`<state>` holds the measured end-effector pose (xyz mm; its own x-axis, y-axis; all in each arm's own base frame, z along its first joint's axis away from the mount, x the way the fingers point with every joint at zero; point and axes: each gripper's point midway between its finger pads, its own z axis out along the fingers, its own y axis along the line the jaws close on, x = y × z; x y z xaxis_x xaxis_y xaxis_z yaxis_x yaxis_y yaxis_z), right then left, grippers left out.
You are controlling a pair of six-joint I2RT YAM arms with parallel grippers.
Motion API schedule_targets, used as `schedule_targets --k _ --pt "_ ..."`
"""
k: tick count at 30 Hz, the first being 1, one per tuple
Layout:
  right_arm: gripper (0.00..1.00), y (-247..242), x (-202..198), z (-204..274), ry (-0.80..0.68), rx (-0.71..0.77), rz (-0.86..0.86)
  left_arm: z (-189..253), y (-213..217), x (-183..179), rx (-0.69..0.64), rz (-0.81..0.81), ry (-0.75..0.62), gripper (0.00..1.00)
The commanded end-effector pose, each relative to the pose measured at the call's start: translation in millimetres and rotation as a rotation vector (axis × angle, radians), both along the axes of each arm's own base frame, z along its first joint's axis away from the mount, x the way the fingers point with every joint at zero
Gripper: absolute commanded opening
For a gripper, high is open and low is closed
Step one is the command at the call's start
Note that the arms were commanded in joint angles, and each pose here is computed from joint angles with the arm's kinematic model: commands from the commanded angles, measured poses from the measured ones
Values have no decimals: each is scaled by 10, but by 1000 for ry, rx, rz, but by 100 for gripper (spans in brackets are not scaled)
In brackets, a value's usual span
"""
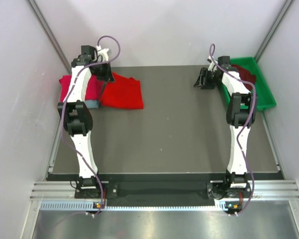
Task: Fold and stack the t-shirts
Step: Neatly place the folded tshirt to the corner
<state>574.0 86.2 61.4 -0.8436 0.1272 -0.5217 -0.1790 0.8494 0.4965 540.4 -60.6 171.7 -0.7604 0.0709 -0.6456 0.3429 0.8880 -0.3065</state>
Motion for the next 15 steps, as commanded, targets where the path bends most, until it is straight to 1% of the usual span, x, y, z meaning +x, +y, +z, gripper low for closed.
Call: schedule_targets --k 1,8,15 --pt "58 -2 45 219 -51 21 8 426 276 -141 71 23 -78 0" --pt "57 13 54 180 -44 39 7 627 580 -219 126 72 -115 0" --pt "57 32 57 168 -39 54 5 812 805 -157 173 118 -170 0"
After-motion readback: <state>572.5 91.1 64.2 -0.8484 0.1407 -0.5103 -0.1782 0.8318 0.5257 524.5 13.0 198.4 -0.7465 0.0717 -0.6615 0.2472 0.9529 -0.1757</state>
